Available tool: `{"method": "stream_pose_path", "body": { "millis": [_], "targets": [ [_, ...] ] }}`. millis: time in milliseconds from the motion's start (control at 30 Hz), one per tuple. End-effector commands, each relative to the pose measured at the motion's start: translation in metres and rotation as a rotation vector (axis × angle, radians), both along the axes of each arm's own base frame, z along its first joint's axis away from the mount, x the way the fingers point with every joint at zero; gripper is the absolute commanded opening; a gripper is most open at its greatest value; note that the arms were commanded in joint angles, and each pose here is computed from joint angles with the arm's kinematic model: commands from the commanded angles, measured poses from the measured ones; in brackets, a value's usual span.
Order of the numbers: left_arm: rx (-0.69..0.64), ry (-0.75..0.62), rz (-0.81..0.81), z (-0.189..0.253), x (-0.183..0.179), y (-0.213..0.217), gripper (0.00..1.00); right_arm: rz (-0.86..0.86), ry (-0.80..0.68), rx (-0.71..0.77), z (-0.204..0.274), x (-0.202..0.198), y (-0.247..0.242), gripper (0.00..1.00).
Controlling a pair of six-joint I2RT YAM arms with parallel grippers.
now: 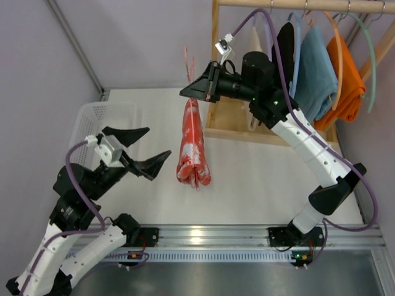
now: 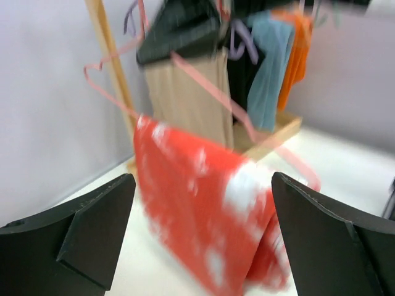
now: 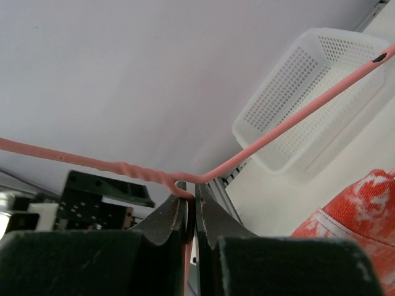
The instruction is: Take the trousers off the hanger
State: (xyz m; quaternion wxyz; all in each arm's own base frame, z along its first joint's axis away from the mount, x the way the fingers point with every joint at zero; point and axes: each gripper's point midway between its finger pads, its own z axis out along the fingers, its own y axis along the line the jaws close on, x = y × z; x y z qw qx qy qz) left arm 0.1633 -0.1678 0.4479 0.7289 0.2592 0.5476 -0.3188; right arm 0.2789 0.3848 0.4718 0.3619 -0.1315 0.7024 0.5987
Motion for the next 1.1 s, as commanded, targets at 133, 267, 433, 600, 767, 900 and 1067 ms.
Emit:
{"method": "stream_pose_path", "body": {
  "millis": [133, 267, 433, 600, 767, 900, 1067],
  "targets": [
    [0.415, -0.086, 0.022, -0.138, -0.009, 0.019, 0.98, -0.003, -0.158, 0.244, 0.106, -0.030, -0.033, 0.00],
    [0.412, -0.034, -0.001, -0.171, -0.003, 0.010, 0.98, -0.025, -0.178, 0.269, 0.123, -0.032, -0.040, 0.00],
    [0.401, -0.048, 0.013, -0.202, 0.014, 0.000, 0.98, -0.032, -0.187, 0.288, 0.132, -0.033, -0.046, 0.00],
    [0.366, -0.042, 0.031, -0.224, 0.033, -0.012, 0.98, -0.026, -0.169, 0.294, 0.130, -0.030, -0.044, 0.00],
    [0.328, -0.055, 0.055, -0.220, 0.053, -0.023, 0.98, -0.020, -0.159, 0.307, 0.133, -0.028, -0.042, 0.00],
    [0.278, -0.042, 0.045, -0.216, 0.062, -0.035, 0.98, -0.019, -0.158, 0.312, 0.134, -0.026, -0.040, 0.00],
    [0.242, -0.064, 0.019, -0.205, 0.056, -0.050, 0.98, -0.022, -0.159, 0.304, 0.132, -0.026, -0.040, 0.00]
  ]
}}
